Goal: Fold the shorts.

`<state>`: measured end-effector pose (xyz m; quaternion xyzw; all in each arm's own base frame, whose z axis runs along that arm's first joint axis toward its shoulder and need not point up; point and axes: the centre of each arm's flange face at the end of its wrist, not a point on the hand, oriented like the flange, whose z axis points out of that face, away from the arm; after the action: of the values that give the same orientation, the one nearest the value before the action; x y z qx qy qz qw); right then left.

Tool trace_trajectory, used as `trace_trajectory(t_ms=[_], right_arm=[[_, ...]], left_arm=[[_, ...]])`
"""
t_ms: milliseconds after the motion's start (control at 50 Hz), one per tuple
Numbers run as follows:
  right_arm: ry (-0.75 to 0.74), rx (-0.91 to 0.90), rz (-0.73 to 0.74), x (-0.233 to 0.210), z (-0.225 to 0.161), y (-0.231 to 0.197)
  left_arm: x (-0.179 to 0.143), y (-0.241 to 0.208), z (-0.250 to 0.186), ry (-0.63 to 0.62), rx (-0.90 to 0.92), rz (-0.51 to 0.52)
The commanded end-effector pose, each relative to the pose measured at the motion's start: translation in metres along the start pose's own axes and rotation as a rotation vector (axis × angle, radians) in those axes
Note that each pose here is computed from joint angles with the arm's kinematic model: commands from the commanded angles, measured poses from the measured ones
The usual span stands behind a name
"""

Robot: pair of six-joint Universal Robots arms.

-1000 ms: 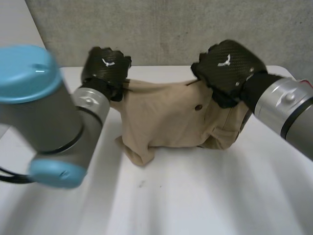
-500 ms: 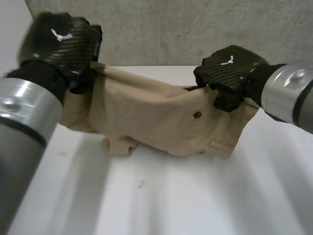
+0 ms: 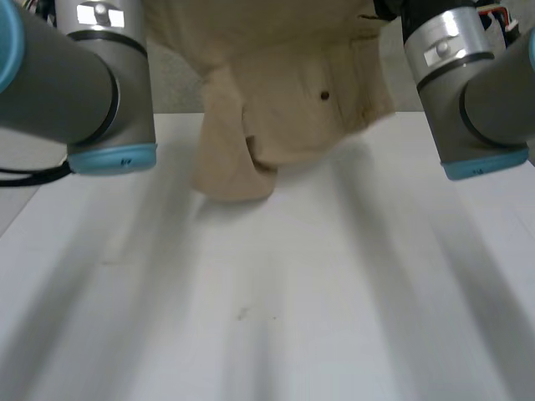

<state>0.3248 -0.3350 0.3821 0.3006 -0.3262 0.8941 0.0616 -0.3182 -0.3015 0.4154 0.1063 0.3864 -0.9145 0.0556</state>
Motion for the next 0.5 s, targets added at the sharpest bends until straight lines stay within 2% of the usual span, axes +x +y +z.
trace_trajectory(t_ms=[20, 60, 200, 280, 400, 500], right_arm=[[-0.279, -0.189, 0.080, -0.028, -0.066, 0.004], [-0.391, -0.295, 0.119, -0.040, -0.093, 0.010], [-0.704, -0.641, 0.232, -0.073, -0.183, 0.019], [-0.815, -0.743, 0.229, -0.082, -0.218, 0.019], [-0.800, -0.757, 0.228, -0.075, -0.222, 0.015], [-0.659, -0.778, 0.298, -0.047, -0.207, 0.015]], left_arm=[[-0.008, 0.021, -0.081, 0.141, -0.210, 0.058], [-0.008, 0.028, -0.100, 0.183, -0.273, 0.075], [0.003, 0.054, -0.210, 0.456, -0.619, 0.137], [-0.003, 0.060, -0.248, 0.513, -0.766, 0.168], [-0.010, 0.047, -0.272, 0.566, -0.838, 0.196], [-0.020, 0.030, -0.262, 0.535, -0.792, 0.168]])
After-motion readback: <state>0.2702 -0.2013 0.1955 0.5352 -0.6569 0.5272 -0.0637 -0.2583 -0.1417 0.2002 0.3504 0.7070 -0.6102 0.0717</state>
